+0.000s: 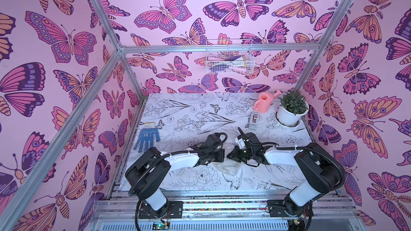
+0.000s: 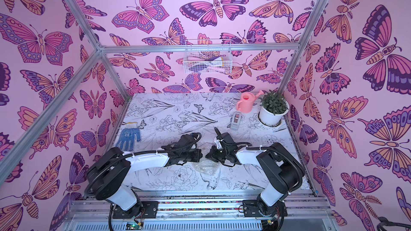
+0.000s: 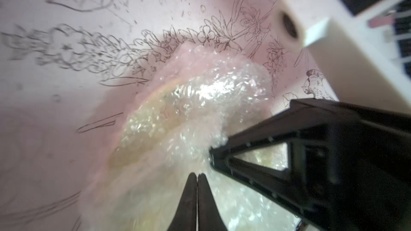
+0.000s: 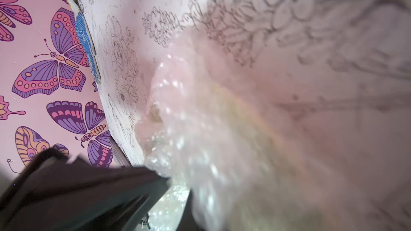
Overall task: Wrap dinner plates in bubble wrap
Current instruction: Wrap the plate in the bubble wrap, then pull the tape from the tape cutter.
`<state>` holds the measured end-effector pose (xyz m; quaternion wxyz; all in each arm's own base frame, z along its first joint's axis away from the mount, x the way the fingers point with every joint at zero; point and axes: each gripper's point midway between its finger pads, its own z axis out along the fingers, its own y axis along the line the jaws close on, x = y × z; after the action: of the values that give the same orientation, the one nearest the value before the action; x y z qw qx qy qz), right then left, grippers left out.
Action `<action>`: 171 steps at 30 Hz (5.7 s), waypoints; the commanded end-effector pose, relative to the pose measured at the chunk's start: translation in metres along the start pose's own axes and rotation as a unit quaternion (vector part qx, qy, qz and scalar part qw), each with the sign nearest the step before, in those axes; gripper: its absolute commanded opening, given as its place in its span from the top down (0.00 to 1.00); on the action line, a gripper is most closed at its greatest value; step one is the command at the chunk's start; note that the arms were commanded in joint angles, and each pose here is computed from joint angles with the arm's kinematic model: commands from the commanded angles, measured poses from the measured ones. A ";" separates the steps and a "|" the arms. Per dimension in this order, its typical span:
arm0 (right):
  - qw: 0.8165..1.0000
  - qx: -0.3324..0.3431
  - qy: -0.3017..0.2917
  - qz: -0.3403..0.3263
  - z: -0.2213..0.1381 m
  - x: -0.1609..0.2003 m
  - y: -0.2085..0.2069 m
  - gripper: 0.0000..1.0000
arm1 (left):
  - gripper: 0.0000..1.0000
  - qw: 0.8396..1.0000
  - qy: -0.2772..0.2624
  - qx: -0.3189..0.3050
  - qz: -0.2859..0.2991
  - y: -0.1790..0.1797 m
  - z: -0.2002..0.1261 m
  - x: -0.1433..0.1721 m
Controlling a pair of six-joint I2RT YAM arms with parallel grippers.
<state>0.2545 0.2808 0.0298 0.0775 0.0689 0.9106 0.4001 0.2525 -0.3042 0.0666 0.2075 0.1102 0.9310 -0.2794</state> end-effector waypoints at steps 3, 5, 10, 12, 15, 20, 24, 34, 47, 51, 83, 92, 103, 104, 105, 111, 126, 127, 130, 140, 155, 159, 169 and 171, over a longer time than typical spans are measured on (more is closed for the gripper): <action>0.996 0.074 0.015 0.037 0.035 0.011 -0.035 1.00 | 0.91 0.999 -0.011 -0.033 -0.003 0.014 -0.055 -0.011; 0.997 0.059 0.013 0.038 0.046 0.007 -0.024 1.00 | 0.92 0.999 -0.008 -0.027 -0.023 0.020 -0.061 -0.008; 0.998 0.041 0.014 0.034 0.064 0.003 -0.005 1.00 | 0.96 0.997 0.010 -0.039 -0.060 0.041 -0.058 0.008; 0.999 0.041 0.014 0.031 0.062 0.003 -0.004 1.00 | 0.97 0.997 0.025 -0.025 -0.072 0.042 -0.047 0.014; 0.998 0.049 0.018 0.026 0.059 0.006 -0.007 1.00 | 0.99 0.995 0.044 0.015 -0.086 0.034 -0.027 0.018; 0.998 0.049 0.021 0.025 0.058 0.009 -0.008 1.00 | 1.00 0.996 0.030 0.039 -0.074 0.026 -0.012 0.006; 0.998 0.054 0.026 0.019 0.058 0.010 -0.008 1.00 | 1.00 0.997 0.019 0.012 -0.075 0.035 -0.011 0.001; 0.998 0.059 0.031 0.014 0.058 0.010 -0.009 1.00 | 1.00 0.996 0.024 -0.037 -0.078 0.060 -0.009 0.018; 0.999 0.045 0.005 -0.012 0.024 -0.015 0.016 0.82 | 1.00 0.989 0.085 -0.064 -0.107 0.091 0.020 0.068; 0.999 0.033 -0.030 -0.028 -0.018 -0.040 0.033 0.67 | 1.00 0.988 0.088 -0.068 -0.109 0.096 0.019 0.076; 0.985 -0.043 -0.148 0.078 -0.131 -0.249 -0.082 0.70 | 1.00 0.986 0.099 -0.064 -0.115 0.096 0.022 0.080; 0.985 -0.034 -0.139 0.096 -0.121 -0.244 -0.106 0.69 | 1.00 0.986 0.101 -0.066 -0.118 0.098 0.020 0.084; 0.983 -0.072 -0.112 0.125 -0.103 -0.242 -0.110 0.72 | 1.00 0.986 0.101 -0.067 -0.116 0.097 0.020 0.083; 0.983 -0.073 -0.110 0.128 -0.102 -0.242 -0.112 0.72 | 1.00 0.986 0.102 -0.067 -0.116 0.097 0.020 0.083; 0.983 -0.073 -0.108 0.131 -0.101 -0.241 -0.113 0.72 | 1.00 0.986 0.102 -0.066 -0.117 0.097 0.019 0.083; 0.981 -0.091 -0.101 0.137 -0.094 -0.241 -0.109 0.73 | 1.00 0.985 0.103 -0.069 -0.116 0.097 0.019 0.083; 0.978 -0.109 -0.117 0.134 -0.103 -0.248 -0.093 0.98 | 1.00 0.985 0.101 -0.071 -0.117 0.098 0.018 0.083; 0.977 -0.114 -0.121 0.133 -0.107 -0.250 -0.088 1.00 | 1.00 0.985 0.101 -0.071 -0.118 0.098 0.017 0.083; 0.975 -0.126 -0.133 0.123 -0.120 -0.254 -0.071 1.00 | 1.00 0.985 0.101 -0.072 -0.118 0.098 0.018 0.083; 0.973 -0.148 -0.138 0.115 -0.142 -0.224 -0.042 1.00 | 1.00 0.985 0.103 -0.072 -0.119 0.098 0.018 0.084; 0.974 -0.136 -0.118 0.136 -0.126 -0.107 -0.047 1.00 | 1.00 0.985 0.104 -0.073 -0.119 0.099 0.015 0.088; 0.977 -0.121 -0.105 0.144 -0.115 -0.093 -0.062 1.00 | 1.00 0.984 0.107 -0.074 -0.120 0.101 0.016 0.090; 0.976 -0.120 -0.066 0.170 -0.080 -0.081 -0.090 1.00 | 1.00 0.984 0.109 -0.073 -0.119 0.099 0.018 0.090; 0.977 -0.109 -0.059 0.176 -0.078 -0.073 -0.096 1.00 | 1.00 0.984 0.109 -0.073 -0.119 0.099 0.019 0.090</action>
<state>0.3281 0.1362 0.0281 0.1071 0.2506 0.8235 0.4975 0.2592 -0.2708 0.0262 0.1840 0.0392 0.9280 -0.3217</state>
